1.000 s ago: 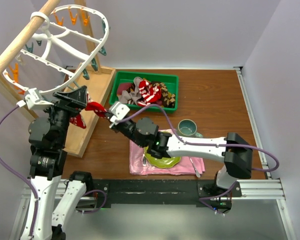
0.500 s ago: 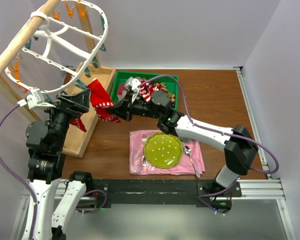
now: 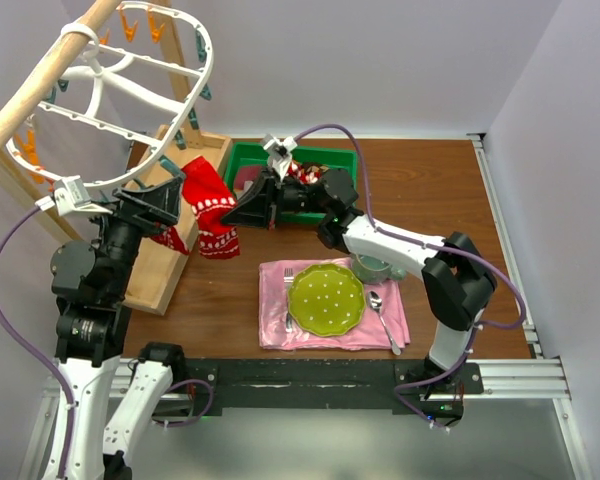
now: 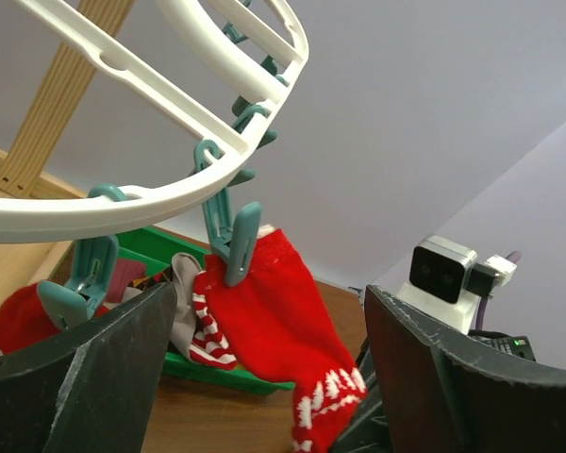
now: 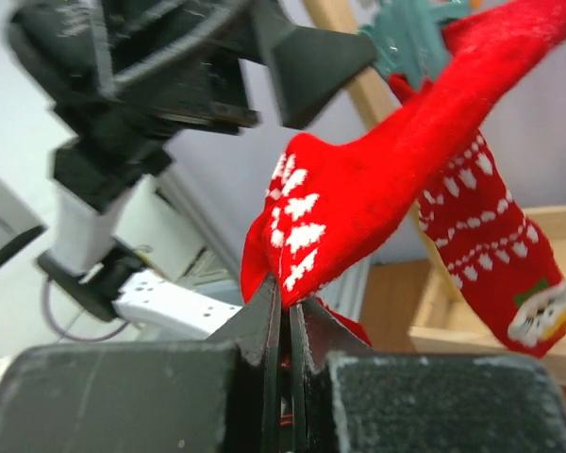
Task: Remove the socks clipped to the hanger
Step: Remove the sock from the hanger.
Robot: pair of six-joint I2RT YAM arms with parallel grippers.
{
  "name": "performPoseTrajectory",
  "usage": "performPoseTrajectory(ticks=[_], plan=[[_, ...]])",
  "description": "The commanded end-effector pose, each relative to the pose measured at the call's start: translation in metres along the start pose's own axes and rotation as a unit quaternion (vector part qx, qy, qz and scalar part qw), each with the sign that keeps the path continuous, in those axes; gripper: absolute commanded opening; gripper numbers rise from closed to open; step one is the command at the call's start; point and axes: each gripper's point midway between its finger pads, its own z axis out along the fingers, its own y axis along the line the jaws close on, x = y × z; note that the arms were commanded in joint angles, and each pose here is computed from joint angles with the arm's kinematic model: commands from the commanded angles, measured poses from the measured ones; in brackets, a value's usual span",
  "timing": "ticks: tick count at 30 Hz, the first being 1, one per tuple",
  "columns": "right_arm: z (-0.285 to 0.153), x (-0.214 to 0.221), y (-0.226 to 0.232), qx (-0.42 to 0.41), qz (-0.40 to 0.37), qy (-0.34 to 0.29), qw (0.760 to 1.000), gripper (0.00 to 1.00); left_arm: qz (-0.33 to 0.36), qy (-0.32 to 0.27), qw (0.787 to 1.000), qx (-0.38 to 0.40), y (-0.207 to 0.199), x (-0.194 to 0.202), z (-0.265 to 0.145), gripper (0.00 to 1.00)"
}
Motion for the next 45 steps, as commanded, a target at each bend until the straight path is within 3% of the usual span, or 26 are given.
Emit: performPoseTrajectory(ticks=[1,17,45], plan=[[-0.009,-0.031,0.055,-0.099,-0.003,-0.014,0.995,0.00,0.011,-0.010,0.999,0.032,-0.014,-0.008,0.004,0.84],[-0.015,-0.040,0.076,-0.144,0.036,-0.021,0.989,0.00,-0.007,-0.006,0.997,0.074,-0.035,-0.013,0.018,0.76],[-0.013,-0.050,0.099,-0.162,0.051,-0.035,0.985,0.00,-0.044,-0.013,0.996,0.074,-0.038,-0.018,0.040,0.74]])
